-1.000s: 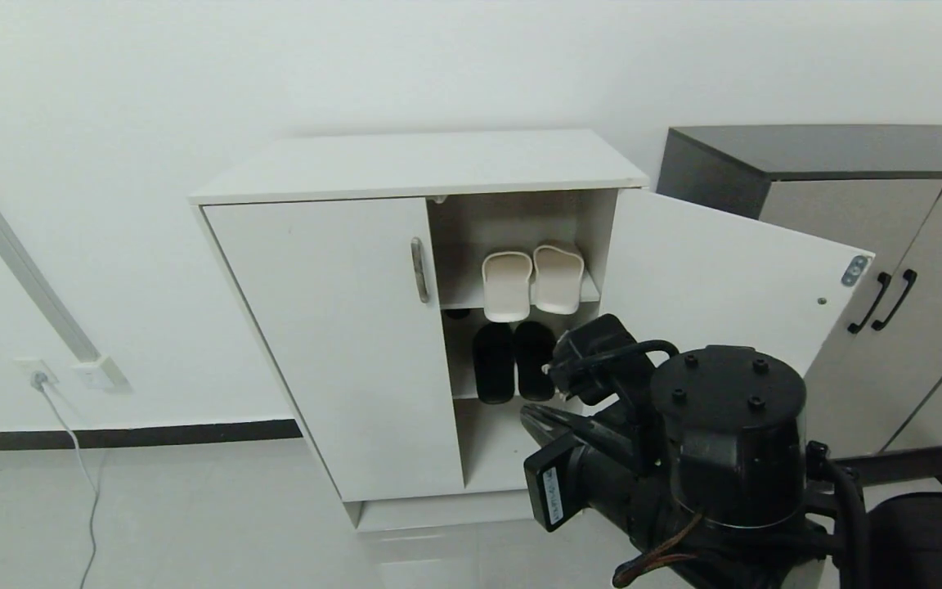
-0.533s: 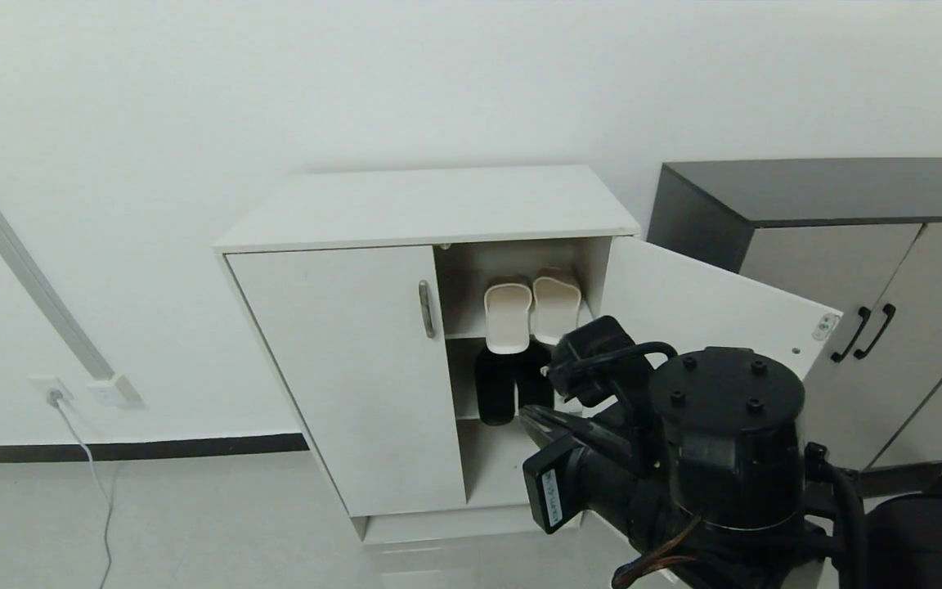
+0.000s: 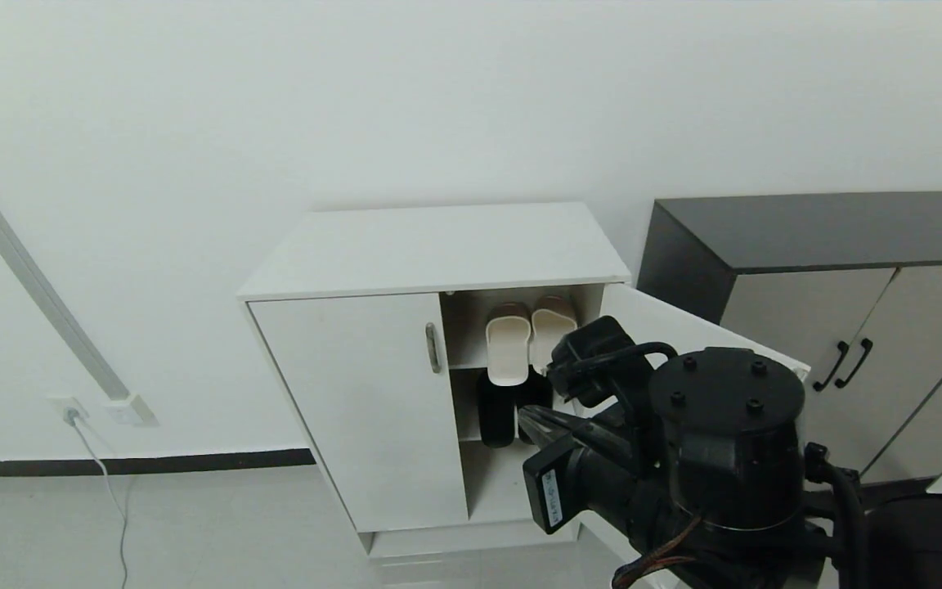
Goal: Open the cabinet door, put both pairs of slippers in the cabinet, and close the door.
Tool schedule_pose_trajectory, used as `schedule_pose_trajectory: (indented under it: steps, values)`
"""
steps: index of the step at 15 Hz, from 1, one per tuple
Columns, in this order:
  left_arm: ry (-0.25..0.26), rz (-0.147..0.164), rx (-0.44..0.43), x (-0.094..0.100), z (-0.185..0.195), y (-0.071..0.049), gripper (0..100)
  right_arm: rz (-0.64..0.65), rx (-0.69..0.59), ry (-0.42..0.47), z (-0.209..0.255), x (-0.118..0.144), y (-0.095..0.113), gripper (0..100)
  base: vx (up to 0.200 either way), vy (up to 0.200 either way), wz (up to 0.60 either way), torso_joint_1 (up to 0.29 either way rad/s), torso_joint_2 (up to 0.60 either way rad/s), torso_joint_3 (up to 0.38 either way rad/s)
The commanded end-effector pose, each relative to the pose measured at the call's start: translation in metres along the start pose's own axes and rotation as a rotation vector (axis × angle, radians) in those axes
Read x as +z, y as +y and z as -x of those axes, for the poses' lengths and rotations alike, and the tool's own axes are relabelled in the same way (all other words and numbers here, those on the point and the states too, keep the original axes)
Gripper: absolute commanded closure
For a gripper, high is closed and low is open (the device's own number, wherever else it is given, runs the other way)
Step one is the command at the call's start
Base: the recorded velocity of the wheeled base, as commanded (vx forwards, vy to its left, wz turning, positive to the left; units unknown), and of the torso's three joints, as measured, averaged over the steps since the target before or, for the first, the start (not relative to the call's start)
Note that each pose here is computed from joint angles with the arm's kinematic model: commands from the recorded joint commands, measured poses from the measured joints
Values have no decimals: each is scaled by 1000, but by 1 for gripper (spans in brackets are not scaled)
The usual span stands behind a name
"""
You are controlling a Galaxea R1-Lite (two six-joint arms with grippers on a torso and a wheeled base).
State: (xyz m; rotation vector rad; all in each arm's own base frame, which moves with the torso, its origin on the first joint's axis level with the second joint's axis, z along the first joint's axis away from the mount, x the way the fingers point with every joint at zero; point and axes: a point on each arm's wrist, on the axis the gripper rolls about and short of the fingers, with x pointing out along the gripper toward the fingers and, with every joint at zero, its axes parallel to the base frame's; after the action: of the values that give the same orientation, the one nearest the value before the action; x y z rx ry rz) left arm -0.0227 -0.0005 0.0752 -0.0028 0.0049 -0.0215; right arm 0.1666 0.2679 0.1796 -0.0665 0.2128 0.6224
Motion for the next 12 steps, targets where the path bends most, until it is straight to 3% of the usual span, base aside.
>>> schedule_pose_trajectory:
  steps: [1,7,12]
  values:
    - [0,0,0,0,0,0,100,0,1,0,0,0,0,100,0,0,0,256,-574,-330]
    - [0,0,0,0,0,0,100,0,-2,3,-1,-1,-2,100,0,0,0,251,-570,-319]
    - [0,0,0,0,0,0,100,-4,-12,-1,-1,-1,-5,100,0,0,0,156,-342,-184]
